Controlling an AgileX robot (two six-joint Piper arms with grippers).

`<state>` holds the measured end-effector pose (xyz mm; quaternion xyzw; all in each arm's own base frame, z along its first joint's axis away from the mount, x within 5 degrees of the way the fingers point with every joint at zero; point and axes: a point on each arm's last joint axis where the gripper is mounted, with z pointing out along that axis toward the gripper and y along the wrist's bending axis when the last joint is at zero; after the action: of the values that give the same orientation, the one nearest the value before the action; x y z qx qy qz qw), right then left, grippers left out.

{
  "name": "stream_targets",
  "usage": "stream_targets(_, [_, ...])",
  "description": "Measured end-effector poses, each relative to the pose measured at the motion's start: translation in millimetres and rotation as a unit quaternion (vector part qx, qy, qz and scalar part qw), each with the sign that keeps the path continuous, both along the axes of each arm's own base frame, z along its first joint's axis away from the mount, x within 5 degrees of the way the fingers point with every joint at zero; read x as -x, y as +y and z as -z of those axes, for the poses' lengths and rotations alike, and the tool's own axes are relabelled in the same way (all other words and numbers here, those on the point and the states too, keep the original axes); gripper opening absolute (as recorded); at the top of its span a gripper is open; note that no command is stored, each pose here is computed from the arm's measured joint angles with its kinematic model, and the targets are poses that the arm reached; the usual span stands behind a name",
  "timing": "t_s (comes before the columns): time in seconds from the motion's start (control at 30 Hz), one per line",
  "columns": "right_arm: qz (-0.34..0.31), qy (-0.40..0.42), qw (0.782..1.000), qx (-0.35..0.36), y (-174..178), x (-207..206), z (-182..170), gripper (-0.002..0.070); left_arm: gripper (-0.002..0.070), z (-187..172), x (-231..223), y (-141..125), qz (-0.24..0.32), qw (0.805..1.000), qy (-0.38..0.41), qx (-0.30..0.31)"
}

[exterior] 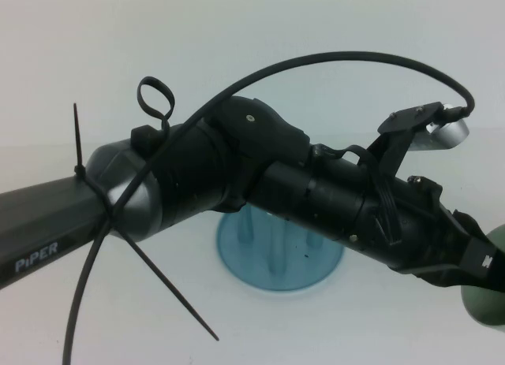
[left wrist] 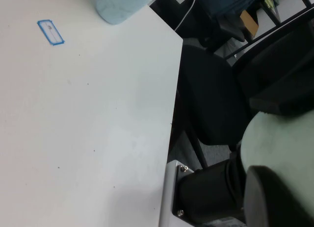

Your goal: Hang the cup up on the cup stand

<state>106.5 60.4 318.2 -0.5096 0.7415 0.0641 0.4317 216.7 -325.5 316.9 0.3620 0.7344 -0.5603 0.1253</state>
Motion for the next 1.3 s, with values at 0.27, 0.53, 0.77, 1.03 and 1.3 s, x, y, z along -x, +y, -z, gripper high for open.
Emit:
stream_targets(0.27, [-0.009, -0.006, 1.0, -0.002, 1.4, -0.9, -0.1, 0.0633, 0.0009, 2.7, -1.0, 0.8, 0.0, 1.0, -0.015, -0.013])
stream_targets(0.53, [-0.011, -0.006, 1.0, -0.001, 1.5, -1.3, 0.1, 0.0614, 0.0009, 3.0, -1.1, 0.9, 0.0, 1.0, -0.017, -0.014])
stream_targets(0.77, [-0.01, -0.007, 1.0, -0.001, 1.5, -1.4, 0.0, 0.0613, 0.0133, 3.2, -1.1, 1.0, 0.004, 1.0, -0.027, -0.013])
stream_targets(1.03, [-0.011, -0.008, 1.0, 0.0, 1.5, -1.4, 0.0, 0.0613, 0.0309, 2.6, -7.4, 5.7, 0.0, 0.999, -0.036, -0.01])
stream_targets(1.3, [-0.006, -0.014, 1.0, -0.003, 1.4, -3.0, -0.9, 0.0611, 0.0318, -1.3, -51.7, 55.0, -0.037, 0.999, -0.015, -0.004])
